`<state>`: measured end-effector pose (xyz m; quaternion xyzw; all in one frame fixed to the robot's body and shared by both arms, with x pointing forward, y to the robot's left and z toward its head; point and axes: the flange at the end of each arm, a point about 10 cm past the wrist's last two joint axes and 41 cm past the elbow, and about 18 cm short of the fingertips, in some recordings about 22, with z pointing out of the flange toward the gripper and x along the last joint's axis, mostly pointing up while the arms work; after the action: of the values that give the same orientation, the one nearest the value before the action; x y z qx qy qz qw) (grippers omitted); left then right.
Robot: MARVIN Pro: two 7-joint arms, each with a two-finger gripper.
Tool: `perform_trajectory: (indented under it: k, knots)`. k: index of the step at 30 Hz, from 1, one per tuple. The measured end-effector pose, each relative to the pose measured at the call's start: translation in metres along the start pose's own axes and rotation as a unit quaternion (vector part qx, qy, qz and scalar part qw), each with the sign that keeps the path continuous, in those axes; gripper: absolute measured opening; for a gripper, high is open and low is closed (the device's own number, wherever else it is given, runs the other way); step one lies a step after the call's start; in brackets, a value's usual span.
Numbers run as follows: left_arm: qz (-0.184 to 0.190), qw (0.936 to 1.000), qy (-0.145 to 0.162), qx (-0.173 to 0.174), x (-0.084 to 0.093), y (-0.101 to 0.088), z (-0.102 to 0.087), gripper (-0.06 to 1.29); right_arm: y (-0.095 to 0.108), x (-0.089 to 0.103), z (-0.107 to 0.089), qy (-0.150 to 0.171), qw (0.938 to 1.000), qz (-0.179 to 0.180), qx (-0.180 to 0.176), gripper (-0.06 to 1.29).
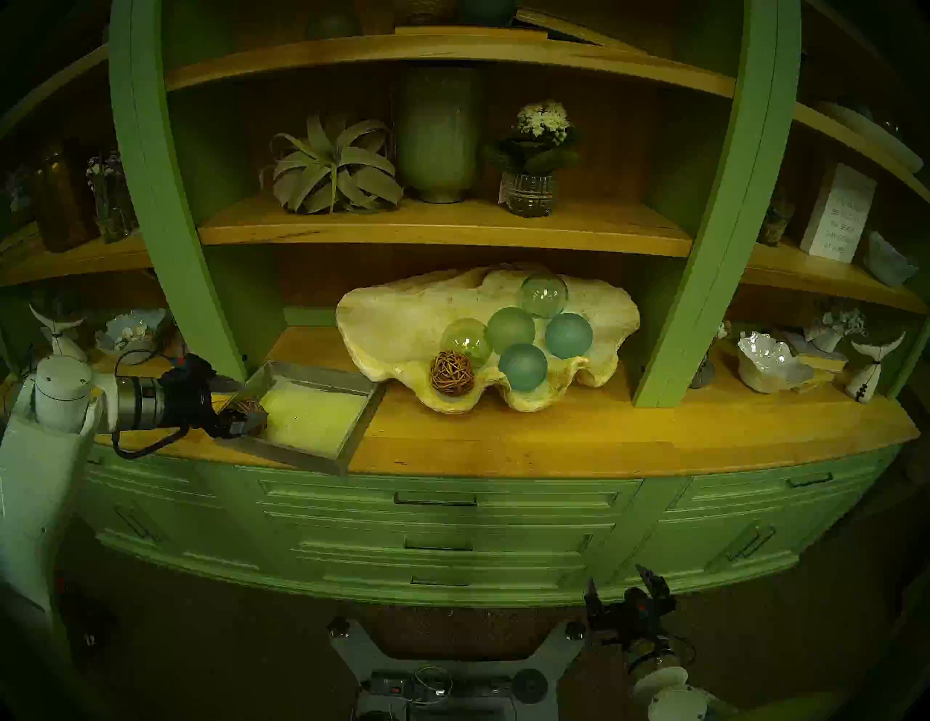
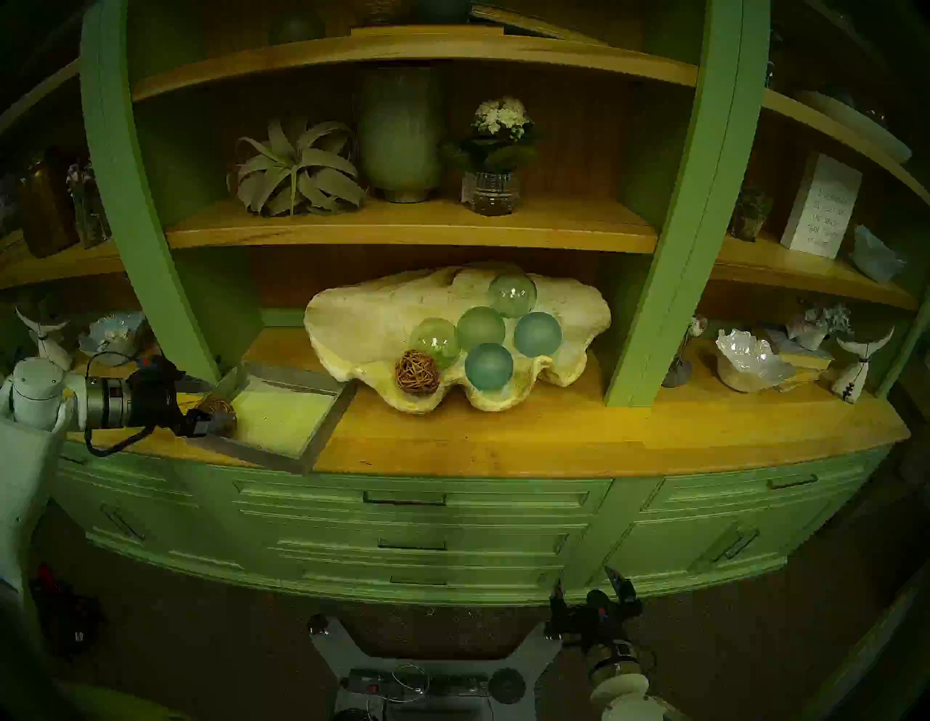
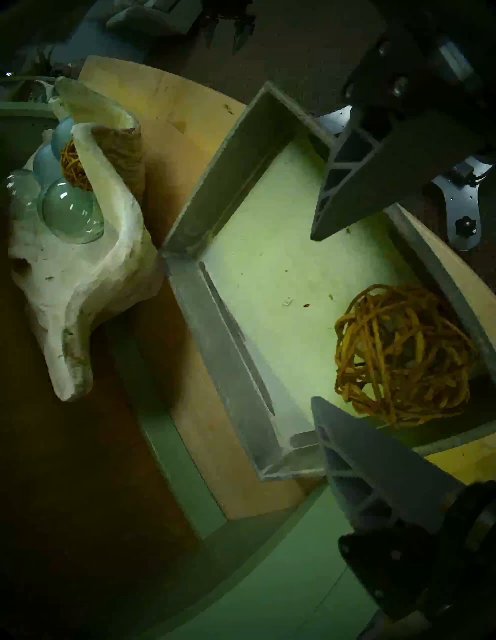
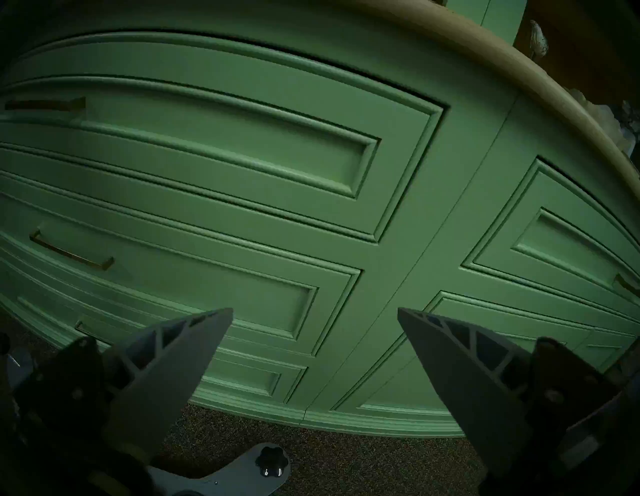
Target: Put wooden balls into bowl
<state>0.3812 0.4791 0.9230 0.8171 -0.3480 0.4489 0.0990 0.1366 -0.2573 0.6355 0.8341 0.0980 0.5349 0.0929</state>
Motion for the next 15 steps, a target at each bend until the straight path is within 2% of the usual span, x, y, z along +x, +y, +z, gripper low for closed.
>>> perform_trajectory:
  k: [7,15]
  knots:
    - [0.017,0.9998,-0.006,0.006,0.012,-0.01,-0.001,1.21,0.0,0.0,0.0,0.0,1.0,0.0,0.0,1.24]
    - [0.027,0.9994,-0.018,-0.014,0.023,-0.01,-0.003,1.21,0.0,0.0,0.0,0.0,1.0,0.0,0.0,1.24]
